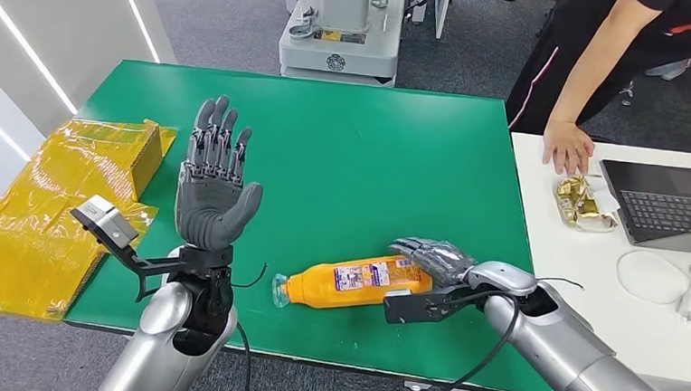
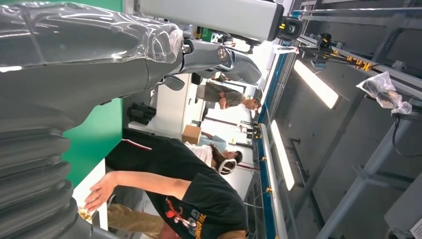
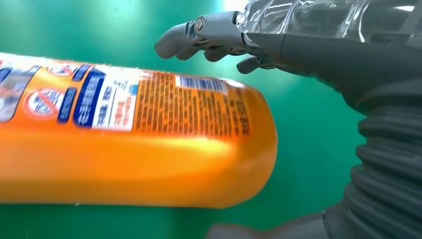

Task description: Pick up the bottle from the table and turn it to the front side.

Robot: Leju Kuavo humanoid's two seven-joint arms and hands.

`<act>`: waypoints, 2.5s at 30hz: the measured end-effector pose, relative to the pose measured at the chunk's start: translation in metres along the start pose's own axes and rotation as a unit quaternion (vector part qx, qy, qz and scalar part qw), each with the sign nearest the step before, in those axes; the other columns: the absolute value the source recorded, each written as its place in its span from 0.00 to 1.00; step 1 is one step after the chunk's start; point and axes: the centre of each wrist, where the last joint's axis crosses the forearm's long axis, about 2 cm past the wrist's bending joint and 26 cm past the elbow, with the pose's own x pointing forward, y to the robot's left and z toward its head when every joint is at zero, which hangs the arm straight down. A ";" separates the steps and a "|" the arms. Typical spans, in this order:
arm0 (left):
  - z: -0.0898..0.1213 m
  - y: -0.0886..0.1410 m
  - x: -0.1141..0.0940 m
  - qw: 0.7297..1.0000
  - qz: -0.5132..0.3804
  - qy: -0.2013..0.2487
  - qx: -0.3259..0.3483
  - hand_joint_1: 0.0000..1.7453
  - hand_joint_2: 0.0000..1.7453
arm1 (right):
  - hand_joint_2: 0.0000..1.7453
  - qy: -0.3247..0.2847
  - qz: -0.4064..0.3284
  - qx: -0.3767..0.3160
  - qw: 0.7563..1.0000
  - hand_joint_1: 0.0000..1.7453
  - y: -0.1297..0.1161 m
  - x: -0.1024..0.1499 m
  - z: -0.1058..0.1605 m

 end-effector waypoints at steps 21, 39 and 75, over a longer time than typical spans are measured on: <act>-0.002 0.001 0.000 1.000 0.000 0.001 0.006 0.00 1.00 | 1.00 0.000 -0.003 0.021 1.000 0.00 0.018 0.003 -0.011; -0.001 0.002 0.000 1.000 -0.003 0.002 0.011 0.00 1.00 | 1.00 -0.017 0.007 0.003 1.000 0.99 0.022 0.016 -0.025; 0.012 0.005 -0.002 0.997 -0.028 0.022 0.067 0.00 1.00 | 1.00 -0.050 -0.185 -0.424 0.885 1.00 0.081 0.069 0.024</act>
